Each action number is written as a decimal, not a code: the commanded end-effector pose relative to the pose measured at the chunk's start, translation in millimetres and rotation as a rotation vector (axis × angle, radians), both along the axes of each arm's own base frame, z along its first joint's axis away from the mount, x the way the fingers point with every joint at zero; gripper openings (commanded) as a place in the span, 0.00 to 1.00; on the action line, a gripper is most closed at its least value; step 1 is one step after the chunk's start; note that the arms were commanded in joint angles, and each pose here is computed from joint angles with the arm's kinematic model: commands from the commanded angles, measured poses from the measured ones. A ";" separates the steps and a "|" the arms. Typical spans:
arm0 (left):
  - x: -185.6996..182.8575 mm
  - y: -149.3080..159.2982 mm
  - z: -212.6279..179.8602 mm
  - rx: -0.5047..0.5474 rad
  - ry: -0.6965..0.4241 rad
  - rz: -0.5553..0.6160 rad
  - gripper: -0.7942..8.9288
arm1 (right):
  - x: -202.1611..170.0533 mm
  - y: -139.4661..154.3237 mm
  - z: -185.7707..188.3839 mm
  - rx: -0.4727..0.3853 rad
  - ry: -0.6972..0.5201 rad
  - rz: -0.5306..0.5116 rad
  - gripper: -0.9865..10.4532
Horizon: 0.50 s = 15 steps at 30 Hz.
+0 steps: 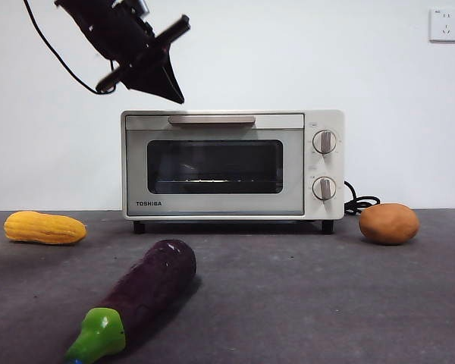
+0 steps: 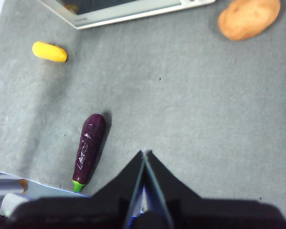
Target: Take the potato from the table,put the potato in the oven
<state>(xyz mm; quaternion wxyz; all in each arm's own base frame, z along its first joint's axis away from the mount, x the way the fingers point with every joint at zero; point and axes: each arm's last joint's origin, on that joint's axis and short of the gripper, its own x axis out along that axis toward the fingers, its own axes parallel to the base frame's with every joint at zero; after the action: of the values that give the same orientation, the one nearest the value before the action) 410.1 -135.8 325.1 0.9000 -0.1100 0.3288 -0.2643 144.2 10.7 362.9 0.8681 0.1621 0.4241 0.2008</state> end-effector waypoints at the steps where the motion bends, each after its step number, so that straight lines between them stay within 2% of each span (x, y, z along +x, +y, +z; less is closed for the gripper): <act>1: 5.2 -4.0 -3.9 0.006 -0.027 -0.011 0.08 | -1.1 0.2 1.5 0.001 -0.001 0.005 0.09; 15: 13.4 -13.0 -23.4 0.024 0.000 -0.032 0.08 | -2.7 0.2 0.2 0.003 0.024 0.003 0.09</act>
<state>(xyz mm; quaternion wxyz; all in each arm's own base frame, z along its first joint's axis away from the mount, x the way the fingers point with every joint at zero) 421.1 -144.7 308.9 0.8995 -0.1053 0.3268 -0.2703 142.1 10.8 361.2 0.8616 0.1656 0.4369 0.1985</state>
